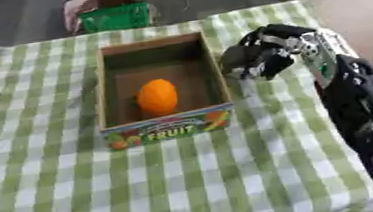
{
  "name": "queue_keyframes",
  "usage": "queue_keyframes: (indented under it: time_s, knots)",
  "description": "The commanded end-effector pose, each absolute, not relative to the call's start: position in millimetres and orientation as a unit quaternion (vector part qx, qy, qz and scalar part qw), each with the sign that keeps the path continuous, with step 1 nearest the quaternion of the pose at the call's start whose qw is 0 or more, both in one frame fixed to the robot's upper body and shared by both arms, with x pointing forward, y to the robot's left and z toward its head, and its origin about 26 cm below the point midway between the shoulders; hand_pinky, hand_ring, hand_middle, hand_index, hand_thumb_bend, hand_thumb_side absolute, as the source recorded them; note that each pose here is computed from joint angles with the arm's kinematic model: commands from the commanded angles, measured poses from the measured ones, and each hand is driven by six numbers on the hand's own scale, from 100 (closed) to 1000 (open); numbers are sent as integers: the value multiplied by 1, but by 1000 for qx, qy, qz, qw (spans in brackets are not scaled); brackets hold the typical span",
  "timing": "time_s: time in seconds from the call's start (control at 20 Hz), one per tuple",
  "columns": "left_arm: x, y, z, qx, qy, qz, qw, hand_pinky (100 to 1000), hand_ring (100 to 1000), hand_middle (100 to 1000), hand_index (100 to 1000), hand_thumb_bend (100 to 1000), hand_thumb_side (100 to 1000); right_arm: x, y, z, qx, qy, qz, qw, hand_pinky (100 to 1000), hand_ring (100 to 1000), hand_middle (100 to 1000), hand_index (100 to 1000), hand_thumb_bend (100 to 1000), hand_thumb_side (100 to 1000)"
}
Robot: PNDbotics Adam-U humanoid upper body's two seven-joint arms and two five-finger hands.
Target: Pick up objects on the table and place them in the box.
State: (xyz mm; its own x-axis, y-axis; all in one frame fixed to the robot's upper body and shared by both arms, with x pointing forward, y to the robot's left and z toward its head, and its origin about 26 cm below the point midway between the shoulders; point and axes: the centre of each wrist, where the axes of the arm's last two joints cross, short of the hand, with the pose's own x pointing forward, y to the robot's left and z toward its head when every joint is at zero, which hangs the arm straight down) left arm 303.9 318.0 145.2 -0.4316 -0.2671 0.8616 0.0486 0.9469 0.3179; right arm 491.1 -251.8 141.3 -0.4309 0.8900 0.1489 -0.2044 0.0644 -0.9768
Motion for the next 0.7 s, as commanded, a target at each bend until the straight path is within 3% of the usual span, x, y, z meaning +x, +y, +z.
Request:
queue_keyframes:
  time_s: [0.05,0.55,0.6,0.65,0.7]
  knots:
    - [303,323,154,73,-838,-150,519,711,682,643,784,100,897,493,-252,170,-341,-626,570,409,194,296,348,432,100,276]
    - [302,322,155,73,-842,-141,516,719,680,643,783,100,894,486,-201,238,-324,-749,505,280,178,286,340,424,100,202]
    - [302,322,155,72,-842,-141,516,719,680,643,783,100,893,485,-191,243,-312,-758,507,267,179,287,341,425,100,264]
    - [302,322,155,71,-842,-141,516,719,680,643,783,100,894,484,-181,248,-301,-764,510,256,179,287,341,426,100,202]
    - [302,321,155,69,-842,-141,516,720,680,643,782,100,894,483,-170,251,-290,-768,516,246,180,287,341,426,100,204]
